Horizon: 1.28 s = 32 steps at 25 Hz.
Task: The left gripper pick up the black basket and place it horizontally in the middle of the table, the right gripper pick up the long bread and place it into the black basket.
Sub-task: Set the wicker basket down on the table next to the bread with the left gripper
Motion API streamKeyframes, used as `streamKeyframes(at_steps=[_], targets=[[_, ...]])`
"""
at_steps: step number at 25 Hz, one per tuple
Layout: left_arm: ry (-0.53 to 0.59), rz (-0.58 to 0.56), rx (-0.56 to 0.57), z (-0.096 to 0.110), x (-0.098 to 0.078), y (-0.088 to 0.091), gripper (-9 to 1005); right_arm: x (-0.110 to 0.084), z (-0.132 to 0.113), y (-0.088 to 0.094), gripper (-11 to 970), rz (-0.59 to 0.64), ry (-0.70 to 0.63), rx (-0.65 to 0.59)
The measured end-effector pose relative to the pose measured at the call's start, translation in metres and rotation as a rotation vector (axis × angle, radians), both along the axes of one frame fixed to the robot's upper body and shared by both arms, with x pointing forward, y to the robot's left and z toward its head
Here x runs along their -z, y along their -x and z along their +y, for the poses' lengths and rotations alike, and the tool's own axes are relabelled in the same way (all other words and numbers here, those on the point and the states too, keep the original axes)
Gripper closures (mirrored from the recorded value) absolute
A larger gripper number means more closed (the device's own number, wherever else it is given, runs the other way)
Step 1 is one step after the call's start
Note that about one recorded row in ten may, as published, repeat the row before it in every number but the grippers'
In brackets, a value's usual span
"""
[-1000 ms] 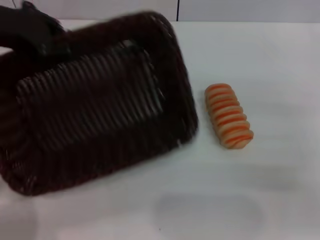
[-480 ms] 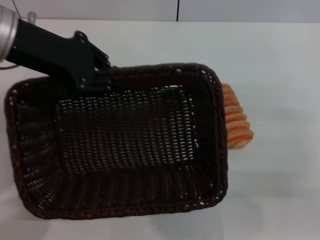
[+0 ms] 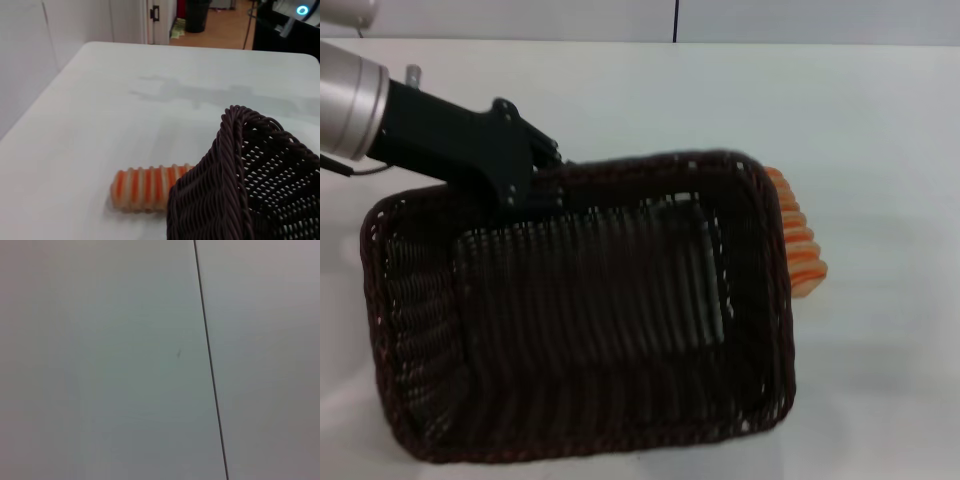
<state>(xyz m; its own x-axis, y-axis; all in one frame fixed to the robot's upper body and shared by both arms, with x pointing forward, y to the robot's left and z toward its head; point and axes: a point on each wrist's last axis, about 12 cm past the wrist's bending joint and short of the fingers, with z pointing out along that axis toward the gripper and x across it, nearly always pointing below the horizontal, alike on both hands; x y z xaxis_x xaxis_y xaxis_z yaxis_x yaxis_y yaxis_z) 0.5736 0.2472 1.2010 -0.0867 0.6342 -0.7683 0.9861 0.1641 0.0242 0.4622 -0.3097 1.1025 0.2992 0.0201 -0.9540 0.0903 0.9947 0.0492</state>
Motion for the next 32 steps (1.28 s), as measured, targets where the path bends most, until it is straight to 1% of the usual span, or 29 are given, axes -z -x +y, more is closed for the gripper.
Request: streamKeyframes(at_steps=[2,3,4,7,15,21,24,30,32], targets=[[0.000,0.000,0.000,0.000,0.000,0.000,800,0.000,-0.001,0.000,236,-0.001,0.001,0.001],[-0.001,0.005,0.009,-0.001,0.002,0.000,800,0.000,-0.001,0.000,236,-0.001,0.001,0.002],[-0.009,0.014,0.045,-0.005,0.010,0.002,800,-0.001,-0.001,0.000,236,-0.002,0.002,0.003],[-0.012,0.016,0.065,-0.008,0.014,0.004,800,-0.001,-0.001,-0.001,236,-0.003,0.002,0.003],[-0.030,0.031,0.112,-0.020,0.019,0.005,799,-0.001,-0.002,0.000,236,-0.004,0.002,0.004],[-0.044,0.024,0.105,-0.027,0.022,0.002,810,-0.001,-0.001,0.001,236,-0.001,0.001,0.001],[-0.043,0.021,0.101,-0.029,0.022,0.002,586,0.000,-0.001,0.002,236,0.001,0.001,0.002],[-0.029,0.004,0.080,-0.028,0.021,0.000,341,0.000,-0.001,0.003,236,0.001,-0.001,0.005],[-0.016,-0.008,0.068,-0.027,0.020,-0.002,338,0.000,0.000,0.003,236,0.000,-0.003,0.003]])
